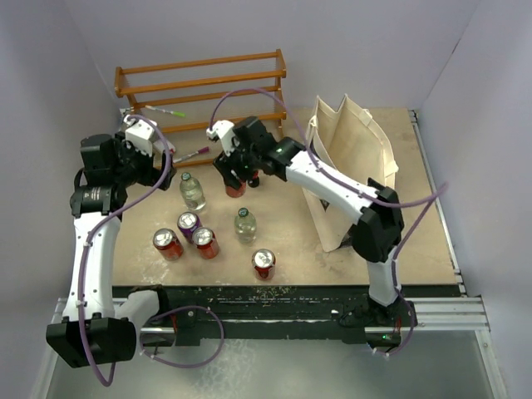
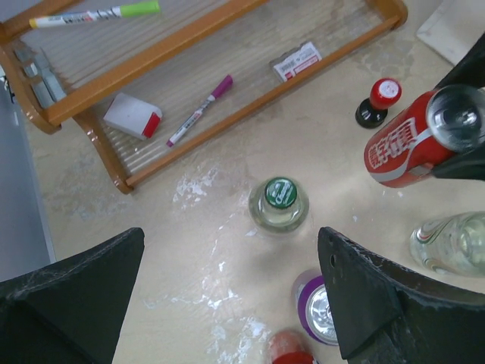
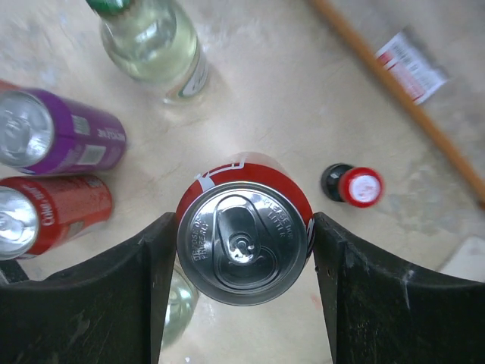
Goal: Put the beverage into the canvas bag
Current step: Pick up the drink from the center of the board, then place the drink in the canvas bag.
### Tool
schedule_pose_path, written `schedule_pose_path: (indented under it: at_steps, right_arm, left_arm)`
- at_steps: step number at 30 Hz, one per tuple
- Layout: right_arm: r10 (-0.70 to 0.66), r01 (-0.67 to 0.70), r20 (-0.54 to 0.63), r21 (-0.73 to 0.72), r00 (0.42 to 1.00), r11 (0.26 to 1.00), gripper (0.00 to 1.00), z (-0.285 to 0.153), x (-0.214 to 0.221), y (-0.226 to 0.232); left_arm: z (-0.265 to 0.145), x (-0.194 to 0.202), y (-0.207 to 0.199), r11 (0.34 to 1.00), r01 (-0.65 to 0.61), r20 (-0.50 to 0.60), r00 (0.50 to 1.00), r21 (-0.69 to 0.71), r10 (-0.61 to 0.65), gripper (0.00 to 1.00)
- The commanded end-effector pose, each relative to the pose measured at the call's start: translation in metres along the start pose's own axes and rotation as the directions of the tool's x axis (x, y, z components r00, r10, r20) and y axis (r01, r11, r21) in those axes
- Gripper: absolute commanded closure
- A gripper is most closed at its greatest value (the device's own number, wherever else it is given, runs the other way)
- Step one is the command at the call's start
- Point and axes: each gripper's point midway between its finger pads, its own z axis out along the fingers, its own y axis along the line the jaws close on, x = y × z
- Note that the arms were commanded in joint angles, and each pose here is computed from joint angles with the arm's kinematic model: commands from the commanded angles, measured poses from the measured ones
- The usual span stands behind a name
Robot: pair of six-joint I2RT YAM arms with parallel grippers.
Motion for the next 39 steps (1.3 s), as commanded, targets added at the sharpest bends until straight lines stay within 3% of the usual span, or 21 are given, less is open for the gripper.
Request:
schedule_pose_path:
  at_steps: [1,10,18,28,32,36,39]
  right_arm:
    - [-0.076,0.029,0.375,0.129,0.924,0.991,1.0,-0.132,-0.121,-0.03]
    - [-0.14,-0.046,0.527,0.323,0.838,0.945,1.0,-0.27,-0.152,-0.08]
    - [-0.147,-0.202,0.571,0.502,0.808,0.841,1.0,-0.368,-0.117,-0.136]
    - [-0.007,-0.329,0.525,0.543,0.851,0.772,1.0,-0.371,-0.031,-0.196]
    - [0.025,-0.328,0.505,0.522,0.863,0.788,1.0,-0.357,-0.011,-0.198]
    - [0.042,-0.317,0.485,0.501,0.873,0.805,1.0,-0.339,0.002,-0.197]
    - [0.06,-0.331,0.484,0.498,0.873,0.801,1.0,-0.334,0.01,-0.2]
  left_arm:
    - [-0.004,-0.043,-0.002,0.999,0.002,0.108,0.994,0.041,-0.006,0.01]
    - [0.017,-0.074,-0.016,0.987,0.006,0.139,0.99,0.16,-0.029,0.01]
    - [0.043,-0.108,-0.068,0.948,-0.073,0.161,0.987,0.31,0.023,0.01]
    - [0.082,-0.126,-0.182,0.789,-0.106,0.149,0.989,0.605,0.019,0.02]
    - [0.091,-0.132,-0.236,0.717,-0.114,0.131,0.991,0.687,0.031,0.04]
    - [0.098,-0.153,-0.281,0.702,0.017,0.048,0.996,0.712,-0.073,0.02]
    - [0.096,-0.168,-0.312,0.633,0.155,-0.045,0.982,0.758,-0.186,0.02]
